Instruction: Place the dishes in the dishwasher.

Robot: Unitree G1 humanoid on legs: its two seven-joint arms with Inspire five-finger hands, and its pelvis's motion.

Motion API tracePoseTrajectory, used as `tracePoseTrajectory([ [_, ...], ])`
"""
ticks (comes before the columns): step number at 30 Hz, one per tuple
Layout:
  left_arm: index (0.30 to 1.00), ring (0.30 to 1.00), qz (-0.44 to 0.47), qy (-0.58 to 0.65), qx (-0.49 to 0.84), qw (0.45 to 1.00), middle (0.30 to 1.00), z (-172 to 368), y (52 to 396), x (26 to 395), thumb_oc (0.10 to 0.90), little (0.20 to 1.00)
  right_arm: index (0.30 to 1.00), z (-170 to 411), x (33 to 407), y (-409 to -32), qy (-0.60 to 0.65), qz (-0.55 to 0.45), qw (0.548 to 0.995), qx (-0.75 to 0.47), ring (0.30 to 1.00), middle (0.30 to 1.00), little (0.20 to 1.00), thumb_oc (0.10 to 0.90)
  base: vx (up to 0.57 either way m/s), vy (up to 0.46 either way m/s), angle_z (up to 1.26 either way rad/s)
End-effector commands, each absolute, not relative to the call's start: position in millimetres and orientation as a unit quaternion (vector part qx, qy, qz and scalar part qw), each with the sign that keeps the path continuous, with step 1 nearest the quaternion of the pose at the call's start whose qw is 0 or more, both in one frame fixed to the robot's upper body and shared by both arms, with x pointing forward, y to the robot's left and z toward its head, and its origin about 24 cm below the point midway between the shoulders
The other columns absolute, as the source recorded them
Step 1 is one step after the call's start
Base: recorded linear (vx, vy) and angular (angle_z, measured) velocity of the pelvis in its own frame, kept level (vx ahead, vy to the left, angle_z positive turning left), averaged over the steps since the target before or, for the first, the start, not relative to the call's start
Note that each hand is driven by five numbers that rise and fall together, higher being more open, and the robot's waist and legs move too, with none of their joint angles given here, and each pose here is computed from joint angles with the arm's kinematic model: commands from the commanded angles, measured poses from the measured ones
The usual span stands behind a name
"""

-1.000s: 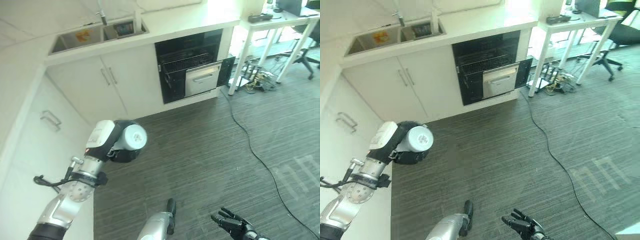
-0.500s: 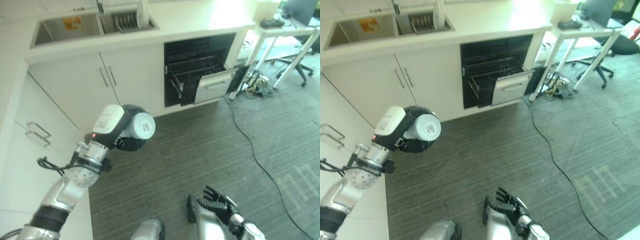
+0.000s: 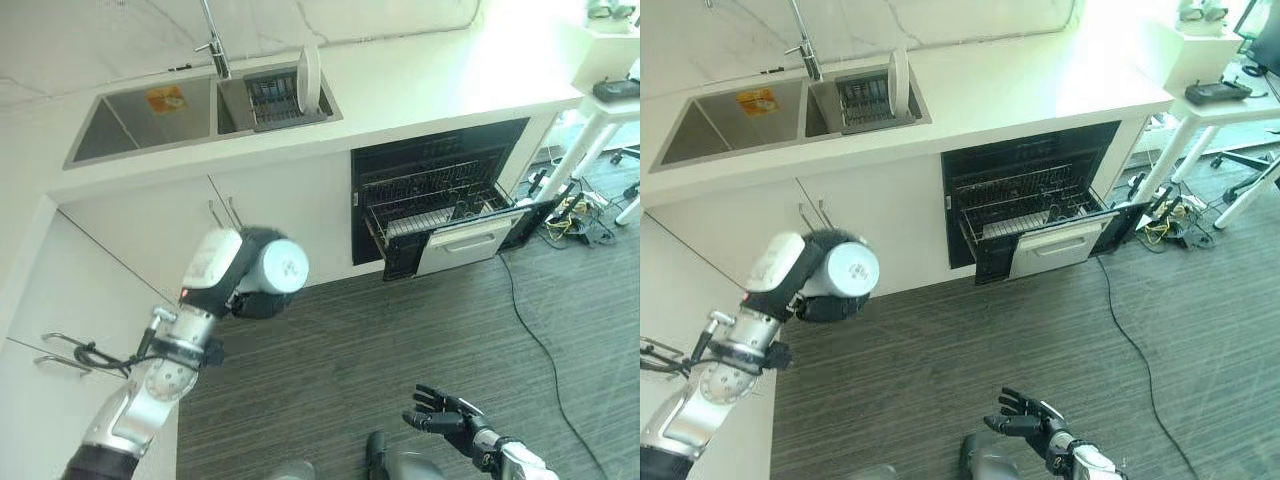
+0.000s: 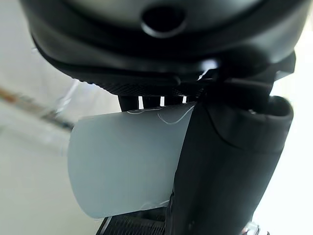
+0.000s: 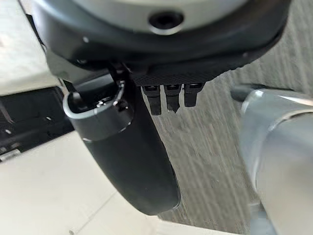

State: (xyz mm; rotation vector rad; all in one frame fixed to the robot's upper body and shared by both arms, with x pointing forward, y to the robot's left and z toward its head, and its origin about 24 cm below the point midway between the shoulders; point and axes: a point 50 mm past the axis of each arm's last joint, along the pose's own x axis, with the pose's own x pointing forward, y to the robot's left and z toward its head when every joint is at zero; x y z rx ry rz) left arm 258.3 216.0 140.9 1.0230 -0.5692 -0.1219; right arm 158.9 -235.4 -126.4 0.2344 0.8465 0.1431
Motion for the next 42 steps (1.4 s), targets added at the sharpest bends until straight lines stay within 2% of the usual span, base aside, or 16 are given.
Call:
tracePoseTrajectory([
  [1,0.300,0.300,-0.016,-0.343,0.453,0.823,0.300,178.5,222.6,256.4,0.400,0.300,0.900,-121.4,161.1,-234.8,0.386,0.108,0.910,0.106,0.900,0.900,0.900,0.800,0.28,0.020,-0.15],
  [11,0.300,0.300,-0.015,-0.341,0.441,0.830,0.300,171.9,220.7,253.2,0.400,0.300,0.900,-124.8,163.7,-217.4,0.387,0.108,0.910,0.096,0.900,0.900,0.900,0.800,0.24,0.110,-0.27],
  [22,0.300,0.300,-0.014,-0.356,0.457,0.815,0.300,175.2,220.4,254.4,0.400,0.300,0.900,-121.4,172.7,-199.4,0.363,0.116,0.917,0.120,0.900,0.900,0.900,0.800,0.11,0.104,0.24],
  [28,0.300,0.300,-0.013,-0.363,0.465,0.807,0.300,176.9,216.5,258.7,0.400,0.300,0.900,-124.2,168.6,-189.5,0.378,0.148,0.902,0.147,0.900,0.900,0.900,0.800,0.05,-0.078,0.27],
  [37,0.300,0.300,-0.013,-0.360,0.459,0.812,0.300,178.6,217.0,257.4,0.400,0.300,0.900,-130.1,152.8,-202.5,0.410,0.152,0.886,0.157,0.900,0.900,0.900,0.800,0.01,-0.126,0.41],
  [38,0.300,0.300,-0.063,-0.335,0.411,0.846,0.300,134.0,204.1,260.1,0.400,0.300,0.900,-125.4,139.5,-267.7,0.373,-0.070,0.917,0.125,0.900,0.900,0.900,0.800,0.00,0.000,0.00],
  [42,0.300,0.300,-0.021,-0.336,0.420,0.843,0.300,143.5,209.8,265.6,0.400,0.300,0.900,-124.5,144.3,-258.6,0.373,-0.017,0.922,0.103,0.900,0.900,0.900,0.800,0.02,0.108,0.05],
])
